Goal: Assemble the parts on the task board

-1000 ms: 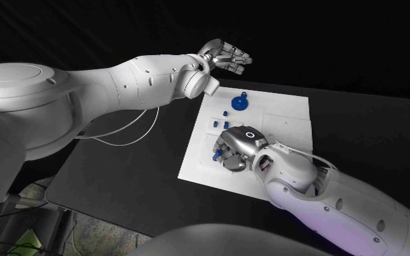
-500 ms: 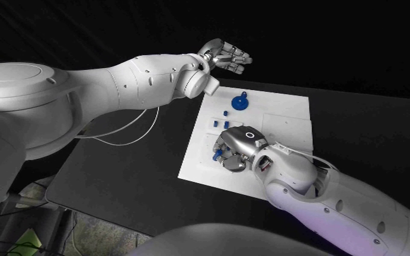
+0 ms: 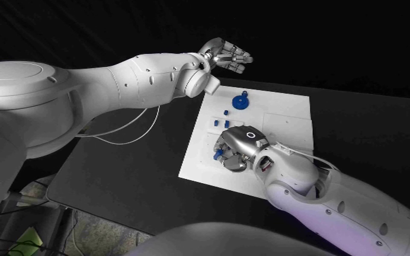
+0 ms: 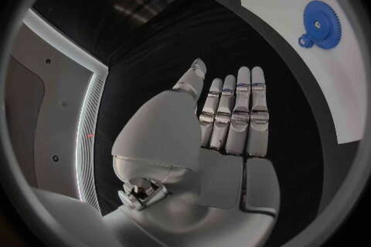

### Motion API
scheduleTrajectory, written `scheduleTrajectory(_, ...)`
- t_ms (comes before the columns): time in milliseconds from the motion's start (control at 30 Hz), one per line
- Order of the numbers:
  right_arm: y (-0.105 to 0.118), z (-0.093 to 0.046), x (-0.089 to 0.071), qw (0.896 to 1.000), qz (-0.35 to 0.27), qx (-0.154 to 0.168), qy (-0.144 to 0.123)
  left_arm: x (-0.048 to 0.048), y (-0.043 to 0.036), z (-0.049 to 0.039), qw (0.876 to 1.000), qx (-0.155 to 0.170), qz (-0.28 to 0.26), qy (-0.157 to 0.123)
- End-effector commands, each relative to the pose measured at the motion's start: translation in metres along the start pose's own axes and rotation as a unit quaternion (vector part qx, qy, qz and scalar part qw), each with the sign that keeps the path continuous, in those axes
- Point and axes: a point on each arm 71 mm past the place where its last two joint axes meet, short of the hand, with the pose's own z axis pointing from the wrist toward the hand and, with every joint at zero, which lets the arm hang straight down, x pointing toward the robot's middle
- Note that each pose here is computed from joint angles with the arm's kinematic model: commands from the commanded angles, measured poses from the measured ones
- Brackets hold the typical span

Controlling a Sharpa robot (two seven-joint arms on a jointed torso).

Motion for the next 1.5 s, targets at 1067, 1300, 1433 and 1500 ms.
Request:
scheduleTrajectory(1067, 0.012, 0.007, 0.002, 0.999, -0.033, -0.005, 0.035, 0.0035, -0.0013, 0.0012, 1.0, 0.002, -0.001, 0.01)
scheduleTrajectory(1300, 0.015, 0.009, 0.004, 0.998, -0.035, -0.004, 0.049, 0.004, -0.0013, 0.0014, 1.0, 0.001, -0.001, 0.01)
scheduleTrajectory(1433, 0.012, 0.01, 0.005, 0.998, -0.034, 0.006, 0.054, 0.004, -0.0012, 0.0013, 1.0, 0.001, -0.001, 0.011)
scheduleTrajectory(1500, 0.011, 0.01, 0.005, 0.998, -0.034, 0.009, 0.055, 0.004, -0.0012, 0.0012, 1.0, 0.001, -0.001, 0.011)
